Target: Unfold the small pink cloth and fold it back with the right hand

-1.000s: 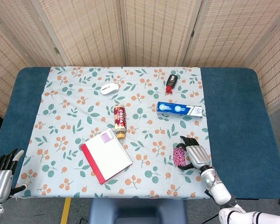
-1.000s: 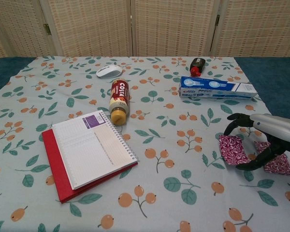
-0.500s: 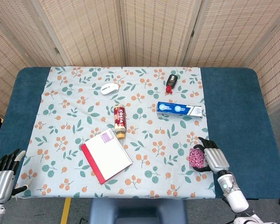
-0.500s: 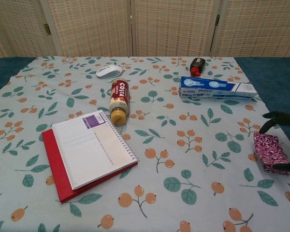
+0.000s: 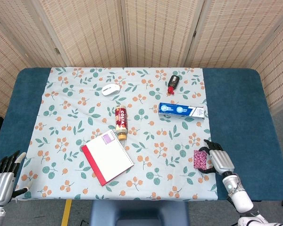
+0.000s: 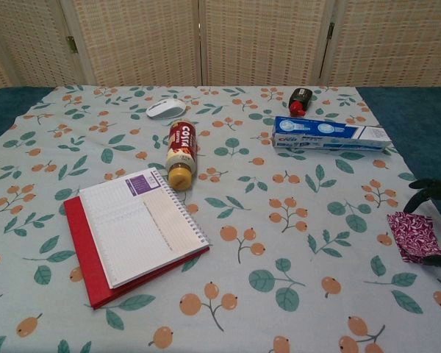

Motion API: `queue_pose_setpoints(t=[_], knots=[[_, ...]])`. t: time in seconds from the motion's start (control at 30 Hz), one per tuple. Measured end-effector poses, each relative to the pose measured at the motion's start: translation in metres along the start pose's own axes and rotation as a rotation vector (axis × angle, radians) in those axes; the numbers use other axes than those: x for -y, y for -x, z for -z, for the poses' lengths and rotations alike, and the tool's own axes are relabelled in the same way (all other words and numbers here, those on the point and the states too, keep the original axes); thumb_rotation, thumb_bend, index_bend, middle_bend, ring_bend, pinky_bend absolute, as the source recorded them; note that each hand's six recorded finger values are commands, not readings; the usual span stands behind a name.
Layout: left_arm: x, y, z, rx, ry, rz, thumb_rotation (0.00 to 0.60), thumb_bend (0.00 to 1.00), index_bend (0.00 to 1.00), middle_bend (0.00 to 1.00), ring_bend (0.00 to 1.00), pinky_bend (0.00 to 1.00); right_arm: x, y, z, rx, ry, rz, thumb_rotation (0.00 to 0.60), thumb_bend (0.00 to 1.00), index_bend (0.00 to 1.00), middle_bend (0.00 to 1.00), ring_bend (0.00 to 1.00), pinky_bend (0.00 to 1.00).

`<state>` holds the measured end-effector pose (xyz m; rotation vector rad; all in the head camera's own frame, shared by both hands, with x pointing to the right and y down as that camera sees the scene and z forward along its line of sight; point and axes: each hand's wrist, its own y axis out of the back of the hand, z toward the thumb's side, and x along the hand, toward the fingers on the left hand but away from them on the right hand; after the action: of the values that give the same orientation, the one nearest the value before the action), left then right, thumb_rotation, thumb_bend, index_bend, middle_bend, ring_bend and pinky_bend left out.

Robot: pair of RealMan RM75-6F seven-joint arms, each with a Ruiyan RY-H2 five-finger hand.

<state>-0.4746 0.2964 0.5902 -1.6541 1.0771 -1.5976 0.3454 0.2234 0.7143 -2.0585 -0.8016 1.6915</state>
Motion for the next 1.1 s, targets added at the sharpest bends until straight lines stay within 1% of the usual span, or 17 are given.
queue_pose_setpoints(t=[0.53, 0.77, 0.9, 0.93, 1.0, 1.1], knots=[[0.001, 0.001, 0.003, -0.006, 0.005, 0.000, 0.600, 0.29, 0.11, 0.06, 0.10, 0.00, 0.001, 0.000, -0.001, -0.001, -0.007, -0.006, 0.523, 0.21, 0.19, 0.06, 0.00, 0.00], [0.000, 0.000, 0.002, -0.002, 0.006, -0.004, 0.600, 0.29, 0.11, 0.06, 0.10, 0.00, -0.002, -0.004, -0.001, -0.003, -0.003, 0.007, 0.523, 0.21, 0.19, 0.06, 0.00, 0.00], [-0.003, -0.002, 0.001, 0.001, 0.006, -0.013, 0.600, 0.29, 0.11, 0.06, 0.10, 0.00, -0.016, -0.012, -0.001, -0.014, -0.008, 0.064, 0.523, 0.21, 0.19, 0.06, 0.00, 0.00], [-0.003, -0.002, 0.001, 0.001, 0.006, -0.014, 0.600, 0.29, 0.11, 0.06, 0.10, 0.00, -0.024, -0.018, 0.000, -0.020, -0.014, 0.099, 0.524, 0.21, 0.19, 0.06, 0.00, 0.00], [-0.004, -0.003, 0.000, 0.003, 0.006, -0.018, 0.600, 0.29, 0.11, 0.06, 0.10, 0.00, -0.033, -0.024, 0.000, -0.026, -0.023, 0.139, 0.527, 0.21, 0.19, 0.06, 0.00, 0.00], [-0.006, -0.003, -0.002, 0.007, 0.007, -0.032, 0.600, 0.29, 0.11, 0.06, 0.10, 0.00, -0.053, -0.040, 0.003, -0.035, -0.045, 0.237, 0.526, 0.21, 0.19, 0.07, 0.00, 0.00]])
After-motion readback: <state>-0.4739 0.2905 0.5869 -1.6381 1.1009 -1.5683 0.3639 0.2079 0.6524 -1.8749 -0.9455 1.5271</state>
